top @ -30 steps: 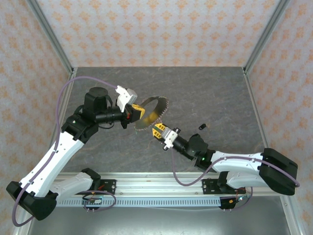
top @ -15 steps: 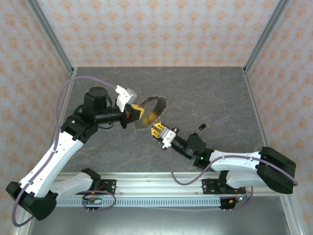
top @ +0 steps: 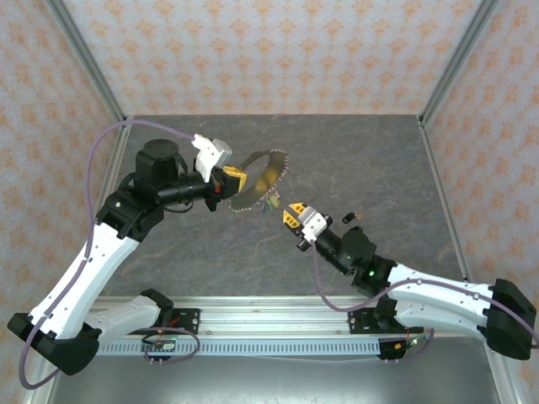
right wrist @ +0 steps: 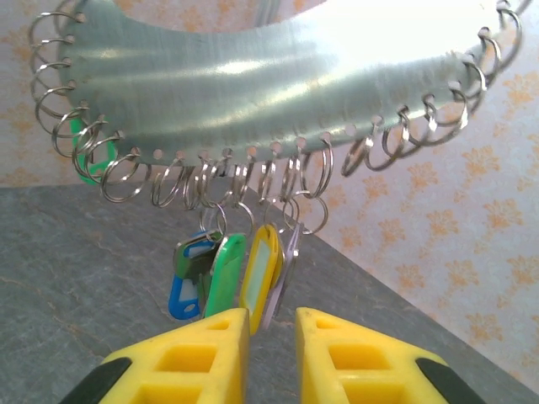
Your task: Put the keys on the keyring
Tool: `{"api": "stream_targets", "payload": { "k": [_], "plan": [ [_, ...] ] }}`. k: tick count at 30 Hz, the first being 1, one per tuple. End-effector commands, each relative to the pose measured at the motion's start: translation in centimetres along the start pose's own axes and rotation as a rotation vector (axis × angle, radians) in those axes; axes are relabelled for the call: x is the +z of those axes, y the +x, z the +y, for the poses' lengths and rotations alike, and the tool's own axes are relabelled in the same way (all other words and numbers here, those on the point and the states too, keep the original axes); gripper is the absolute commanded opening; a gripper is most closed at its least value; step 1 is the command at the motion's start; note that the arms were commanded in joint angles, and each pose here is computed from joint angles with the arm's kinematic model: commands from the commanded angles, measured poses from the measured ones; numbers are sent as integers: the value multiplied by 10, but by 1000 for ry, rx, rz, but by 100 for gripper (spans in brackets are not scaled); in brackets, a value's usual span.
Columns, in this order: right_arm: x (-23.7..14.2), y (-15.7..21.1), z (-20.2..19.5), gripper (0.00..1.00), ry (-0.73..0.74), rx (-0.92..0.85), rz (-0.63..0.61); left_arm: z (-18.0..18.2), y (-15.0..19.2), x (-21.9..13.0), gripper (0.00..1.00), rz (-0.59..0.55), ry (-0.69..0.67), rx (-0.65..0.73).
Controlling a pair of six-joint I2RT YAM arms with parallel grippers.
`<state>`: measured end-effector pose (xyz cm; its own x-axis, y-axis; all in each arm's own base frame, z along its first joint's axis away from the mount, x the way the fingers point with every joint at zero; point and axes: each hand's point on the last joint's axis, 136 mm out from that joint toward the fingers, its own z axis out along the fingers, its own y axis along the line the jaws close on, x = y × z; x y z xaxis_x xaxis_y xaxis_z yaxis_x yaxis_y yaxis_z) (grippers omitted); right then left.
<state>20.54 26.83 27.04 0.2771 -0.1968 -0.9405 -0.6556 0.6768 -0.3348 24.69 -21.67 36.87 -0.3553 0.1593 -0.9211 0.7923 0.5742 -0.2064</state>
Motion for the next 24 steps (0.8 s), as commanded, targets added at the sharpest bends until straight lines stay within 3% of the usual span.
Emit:
{"api": "stream_targets", "payload": {
  "k": [1,17,24],
  "plan": [
    [-1,4,17,21,-90,-68,-5,-11,10,-3,0,-3,47,43],
    [8,-31,53,16,-204,-115,-193,-19,17,-21,0,16,39,108],
    [19,-19,63,15,-222,-132,-162,-4,30,-19,0,157,-24,138]
  ]
}}
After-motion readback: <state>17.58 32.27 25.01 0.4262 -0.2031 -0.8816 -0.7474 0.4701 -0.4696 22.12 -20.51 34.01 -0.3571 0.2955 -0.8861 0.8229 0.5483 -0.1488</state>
